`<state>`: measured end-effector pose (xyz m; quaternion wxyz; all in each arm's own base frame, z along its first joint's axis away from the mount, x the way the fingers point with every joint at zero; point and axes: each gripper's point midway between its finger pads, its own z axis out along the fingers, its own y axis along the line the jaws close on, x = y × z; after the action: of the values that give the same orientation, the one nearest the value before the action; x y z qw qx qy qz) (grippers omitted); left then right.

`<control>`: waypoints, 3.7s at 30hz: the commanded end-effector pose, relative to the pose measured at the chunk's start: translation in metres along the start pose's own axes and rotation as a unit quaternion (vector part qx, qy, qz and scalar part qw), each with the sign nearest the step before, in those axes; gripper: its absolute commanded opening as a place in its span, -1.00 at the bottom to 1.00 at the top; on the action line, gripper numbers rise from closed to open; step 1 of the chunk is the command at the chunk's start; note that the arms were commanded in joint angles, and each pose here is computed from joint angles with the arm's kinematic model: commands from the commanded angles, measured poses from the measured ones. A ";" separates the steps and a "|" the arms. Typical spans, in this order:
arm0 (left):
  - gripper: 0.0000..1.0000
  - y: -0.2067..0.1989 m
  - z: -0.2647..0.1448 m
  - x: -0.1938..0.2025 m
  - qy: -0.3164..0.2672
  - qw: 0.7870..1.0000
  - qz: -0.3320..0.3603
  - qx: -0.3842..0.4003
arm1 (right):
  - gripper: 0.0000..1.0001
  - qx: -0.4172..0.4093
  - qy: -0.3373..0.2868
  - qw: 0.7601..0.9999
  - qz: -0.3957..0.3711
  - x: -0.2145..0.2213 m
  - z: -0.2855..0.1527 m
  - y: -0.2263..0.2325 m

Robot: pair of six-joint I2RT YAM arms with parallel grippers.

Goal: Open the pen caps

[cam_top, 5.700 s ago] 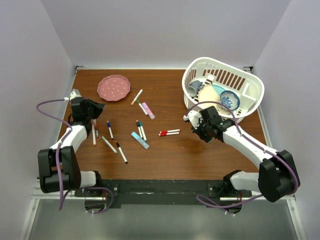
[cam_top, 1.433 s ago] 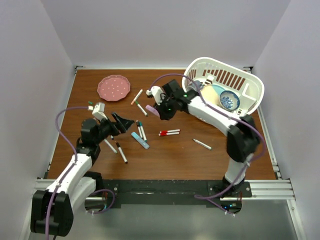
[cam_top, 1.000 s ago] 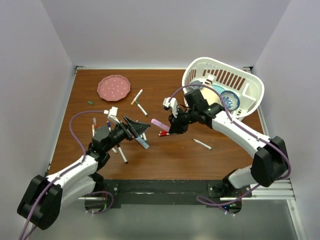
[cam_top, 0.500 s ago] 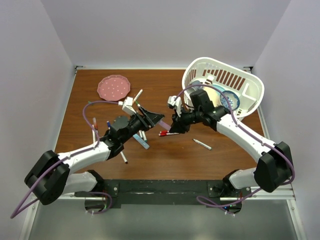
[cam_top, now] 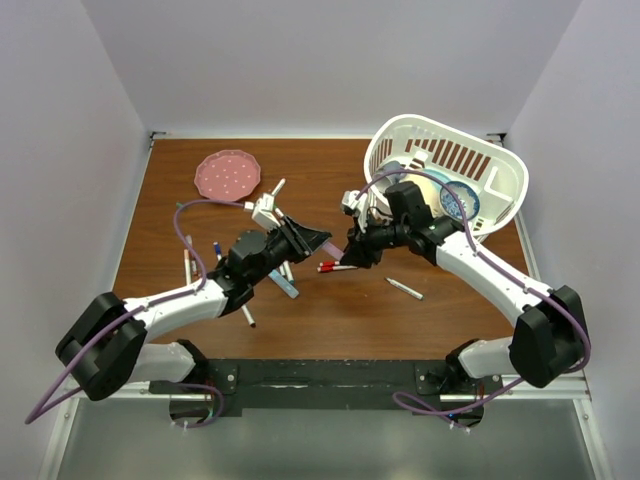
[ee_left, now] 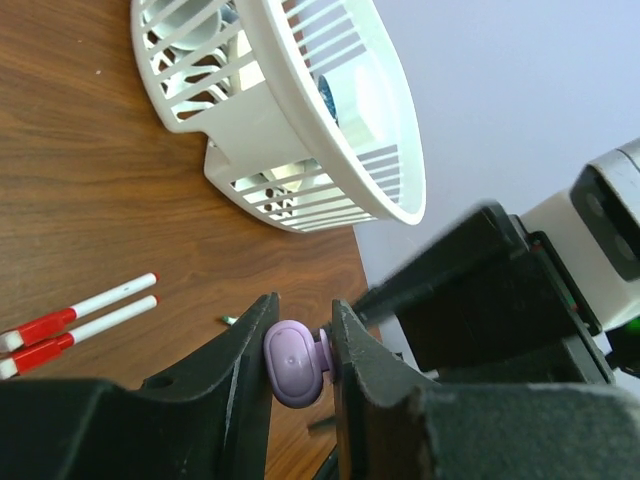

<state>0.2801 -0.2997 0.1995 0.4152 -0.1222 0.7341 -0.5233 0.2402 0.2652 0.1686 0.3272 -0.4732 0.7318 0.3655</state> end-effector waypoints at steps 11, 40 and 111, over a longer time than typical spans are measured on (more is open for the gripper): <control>-1.00 -0.071 0.014 0.017 0.088 0.977 0.101 0.163 | -0.21 -0.081 -0.078 0.993 0.035 -0.032 -0.009 0.030; -1.00 0.165 -0.139 -0.220 -0.244 0.939 -0.003 -0.244 | -1.00 0.220 0.194 0.956 0.015 0.110 -0.042 -0.072; 0.74 0.240 -0.139 -0.321 -0.224 0.928 0.027 -0.297 | 0.43 0.095 0.221 0.970 -0.028 0.118 -0.048 -0.035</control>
<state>0.4403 0.1170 0.0824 0.4308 -0.4179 0.7809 -0.1733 0.2310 0.1406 0.0625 0.1758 -0.4943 0.8435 0.1154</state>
